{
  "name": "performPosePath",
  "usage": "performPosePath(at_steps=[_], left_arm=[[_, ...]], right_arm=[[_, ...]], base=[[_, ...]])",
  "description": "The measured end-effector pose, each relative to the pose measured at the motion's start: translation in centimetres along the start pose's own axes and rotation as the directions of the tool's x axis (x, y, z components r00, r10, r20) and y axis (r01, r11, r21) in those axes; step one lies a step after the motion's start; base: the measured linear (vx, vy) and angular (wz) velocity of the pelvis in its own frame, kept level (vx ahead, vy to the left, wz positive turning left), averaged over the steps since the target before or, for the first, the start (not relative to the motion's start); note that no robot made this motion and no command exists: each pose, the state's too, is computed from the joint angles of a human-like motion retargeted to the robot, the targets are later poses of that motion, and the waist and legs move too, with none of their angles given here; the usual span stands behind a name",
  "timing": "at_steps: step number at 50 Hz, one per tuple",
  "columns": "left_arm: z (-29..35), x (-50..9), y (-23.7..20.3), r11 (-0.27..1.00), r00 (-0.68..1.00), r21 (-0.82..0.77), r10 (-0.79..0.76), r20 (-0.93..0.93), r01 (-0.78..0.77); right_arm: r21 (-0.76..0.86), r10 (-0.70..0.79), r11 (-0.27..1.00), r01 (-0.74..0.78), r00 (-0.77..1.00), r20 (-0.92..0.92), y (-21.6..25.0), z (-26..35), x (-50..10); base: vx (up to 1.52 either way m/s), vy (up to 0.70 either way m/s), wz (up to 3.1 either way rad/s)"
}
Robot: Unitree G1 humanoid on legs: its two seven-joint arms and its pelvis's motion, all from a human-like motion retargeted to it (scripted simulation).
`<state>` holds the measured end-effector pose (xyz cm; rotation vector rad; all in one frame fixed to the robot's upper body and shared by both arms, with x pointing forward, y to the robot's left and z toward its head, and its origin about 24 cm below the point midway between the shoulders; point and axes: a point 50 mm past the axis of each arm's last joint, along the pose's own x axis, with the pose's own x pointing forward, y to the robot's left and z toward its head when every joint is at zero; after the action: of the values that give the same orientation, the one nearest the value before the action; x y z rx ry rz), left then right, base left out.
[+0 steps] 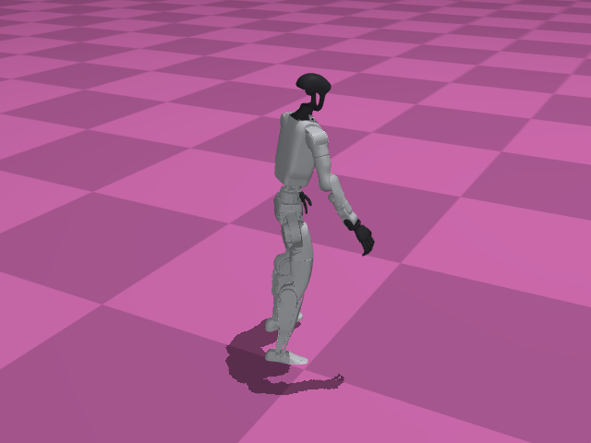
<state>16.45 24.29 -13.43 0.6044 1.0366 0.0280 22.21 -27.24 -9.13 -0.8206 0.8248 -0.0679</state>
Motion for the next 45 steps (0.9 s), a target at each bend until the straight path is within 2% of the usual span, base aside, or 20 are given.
performPosePath(at_steps=[5, 14, 24, 31, 45], left_arm=[[-2.5, -0.3, 0.2, 1.000, 0.996, -0.026, 0.006, -0.086, -0.009], [-4.0, -0.6, -1.1, 0.999, 0.987, -0.031, -0.040, -0.157, 0.036], [-2.2, -0.4, -0.9, 1.000, 0.998, -0.008, 0.006, -0.064, -0.006], [-1.1, -0.5, -1.3, 1.000, 1.000, -0.017, 0.013, 0.011, -0.013], [0.1, -0.5, -2.0, 0.999, 0.999, -0.051, -0.003, 0.047, 0.005]], right_arm=[[0.071, -0.009, 0.997, 0.004, 0.997, 0.076, -0.1, 1.4, -0.1], [0.043, 0.036, 0.998, -0.039, 0.997, 0.068, 1.5, 0.5, -0.6], [0.004, 0.094, 0.996, -0.094, 0.993, 0.069, 4.0, -0.3, -1.4], [-0.013, 0.089, 0.996, -0.088, 0.994, 0.063, 4.1, -0.8, -1.6], [-0.021, 0.091, 0.996, -0.091, 0.996, -0.017, 3.5, -1.6, -1.1]], base=[[0.01, 0.04, 1.21], [0.02, 0.14, 1.28], [0.07, 0.07, 1.43], [0.10, -0.07, 1.42], [0.03, -0.18, 1.02]])
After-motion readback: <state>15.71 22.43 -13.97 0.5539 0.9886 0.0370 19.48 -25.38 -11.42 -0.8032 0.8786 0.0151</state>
